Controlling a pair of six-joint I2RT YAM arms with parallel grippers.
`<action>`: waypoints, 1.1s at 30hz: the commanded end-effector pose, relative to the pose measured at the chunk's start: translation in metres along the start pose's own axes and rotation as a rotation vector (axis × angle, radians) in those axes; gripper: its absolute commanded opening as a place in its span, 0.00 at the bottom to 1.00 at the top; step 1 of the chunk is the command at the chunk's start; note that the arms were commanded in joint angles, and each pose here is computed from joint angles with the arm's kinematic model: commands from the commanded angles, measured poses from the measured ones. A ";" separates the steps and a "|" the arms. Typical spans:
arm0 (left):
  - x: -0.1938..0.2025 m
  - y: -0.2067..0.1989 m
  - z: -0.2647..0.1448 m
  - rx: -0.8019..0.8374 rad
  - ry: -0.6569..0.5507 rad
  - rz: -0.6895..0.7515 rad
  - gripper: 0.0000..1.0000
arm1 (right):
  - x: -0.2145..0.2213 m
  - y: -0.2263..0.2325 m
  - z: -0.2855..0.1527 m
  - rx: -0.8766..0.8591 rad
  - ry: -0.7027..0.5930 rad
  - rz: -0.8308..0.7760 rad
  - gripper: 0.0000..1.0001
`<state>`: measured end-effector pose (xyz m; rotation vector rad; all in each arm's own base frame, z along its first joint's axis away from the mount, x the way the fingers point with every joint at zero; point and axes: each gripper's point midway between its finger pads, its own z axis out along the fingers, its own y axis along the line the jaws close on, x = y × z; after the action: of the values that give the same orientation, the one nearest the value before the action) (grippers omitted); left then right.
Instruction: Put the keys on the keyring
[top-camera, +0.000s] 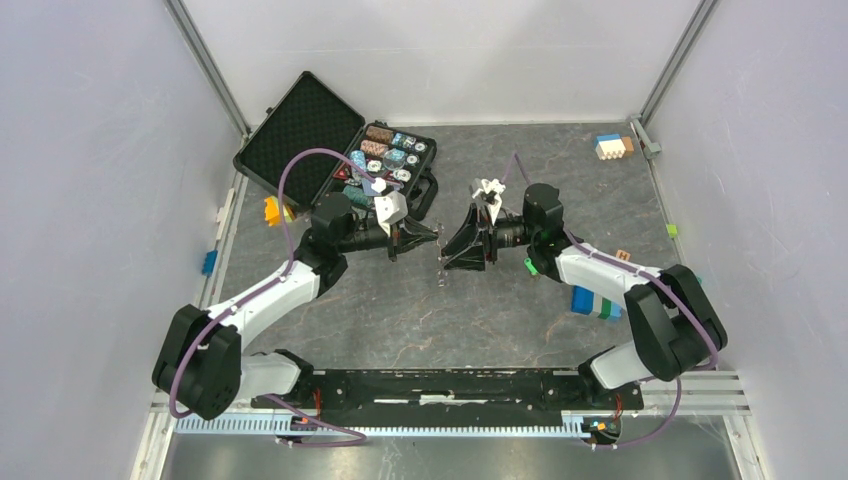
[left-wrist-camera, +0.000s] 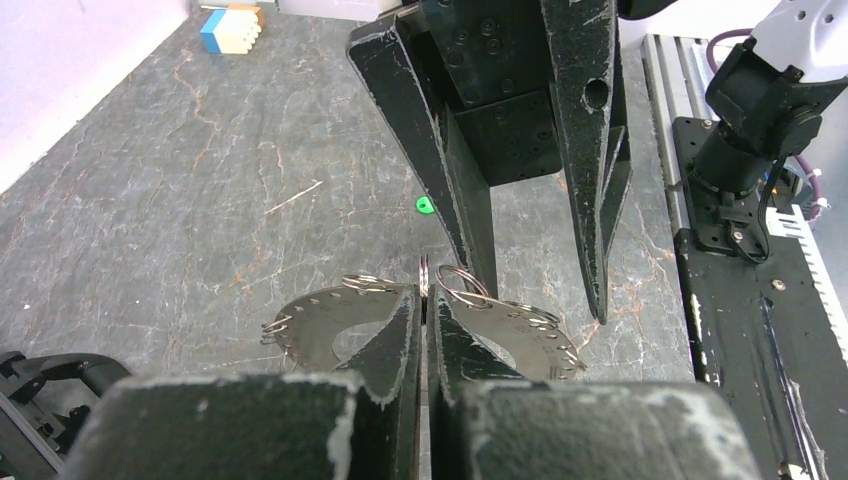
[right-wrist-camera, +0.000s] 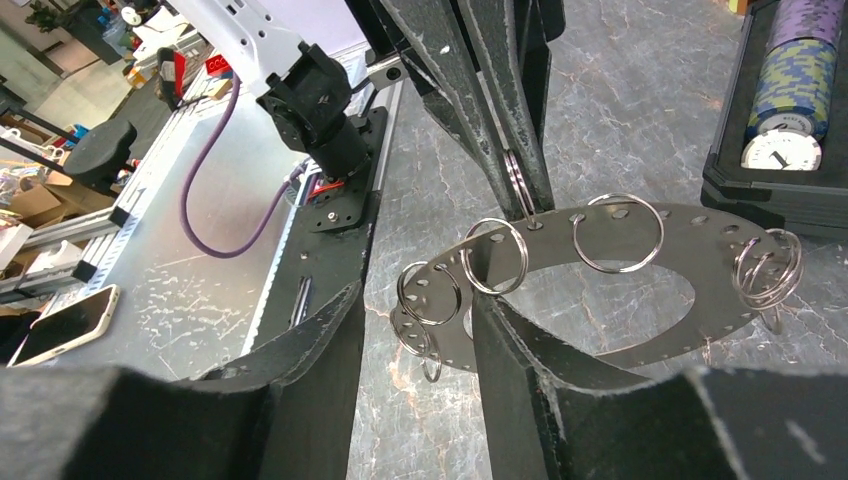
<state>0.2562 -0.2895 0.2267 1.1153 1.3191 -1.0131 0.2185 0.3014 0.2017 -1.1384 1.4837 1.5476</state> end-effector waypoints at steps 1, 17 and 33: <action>-0.016 0.002 -0.001 -0.007 -0.045 0.068 0.02 | -0.005 0.001 0.002 -0.018 -0.011 -0.031 0.50; -0.012 0.009 -0.003 -0.051 -0.029 0.089 0.02 | -0.009 0.003 0.001 -0.021 -0.012 -0.043 0.00; -0.014 0.018 -0.001 -0.088 0.011 -0.008 0.02 | -0.030 -0.014 -0.021 0.172 0.181 -0.385 0.31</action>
<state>0.2639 -0.2845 0.2139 1.0817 1.3898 -0.9674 0.2354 0.2945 0.1969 -1.2703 1.4913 1.3026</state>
